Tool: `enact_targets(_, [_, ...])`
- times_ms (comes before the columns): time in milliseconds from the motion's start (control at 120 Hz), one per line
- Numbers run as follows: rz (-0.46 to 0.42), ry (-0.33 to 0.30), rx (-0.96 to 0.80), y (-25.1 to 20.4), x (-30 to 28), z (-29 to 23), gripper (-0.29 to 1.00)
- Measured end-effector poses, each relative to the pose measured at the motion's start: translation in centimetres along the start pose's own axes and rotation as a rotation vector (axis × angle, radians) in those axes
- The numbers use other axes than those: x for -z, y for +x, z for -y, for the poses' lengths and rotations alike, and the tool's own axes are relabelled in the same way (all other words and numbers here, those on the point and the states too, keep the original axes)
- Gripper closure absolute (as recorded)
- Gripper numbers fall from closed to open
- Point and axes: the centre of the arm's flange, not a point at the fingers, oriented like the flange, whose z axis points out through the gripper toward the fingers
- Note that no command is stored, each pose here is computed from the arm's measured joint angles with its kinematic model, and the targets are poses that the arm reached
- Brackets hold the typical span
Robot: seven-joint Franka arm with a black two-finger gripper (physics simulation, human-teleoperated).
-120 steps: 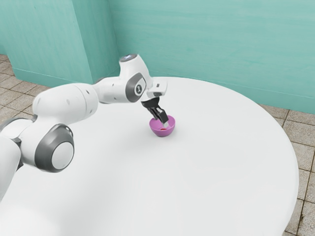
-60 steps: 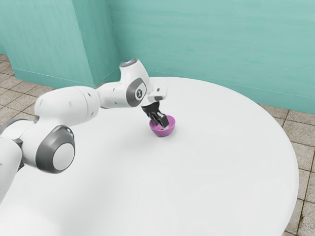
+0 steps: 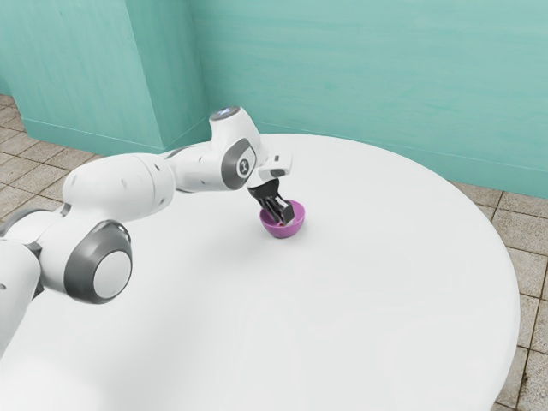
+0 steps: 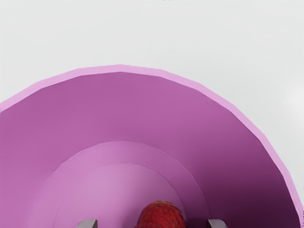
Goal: Take strawberry from the bowl
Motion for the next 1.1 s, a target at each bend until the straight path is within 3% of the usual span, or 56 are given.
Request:
enact_targets(342, [0.003, -0.005, 0.010, -0.3, -0.8, 0.2, 0.43])
enact_targets(1100, [-0.014, 0.008, -0.004, 0.1, 0.5, 0.5, 0.57])
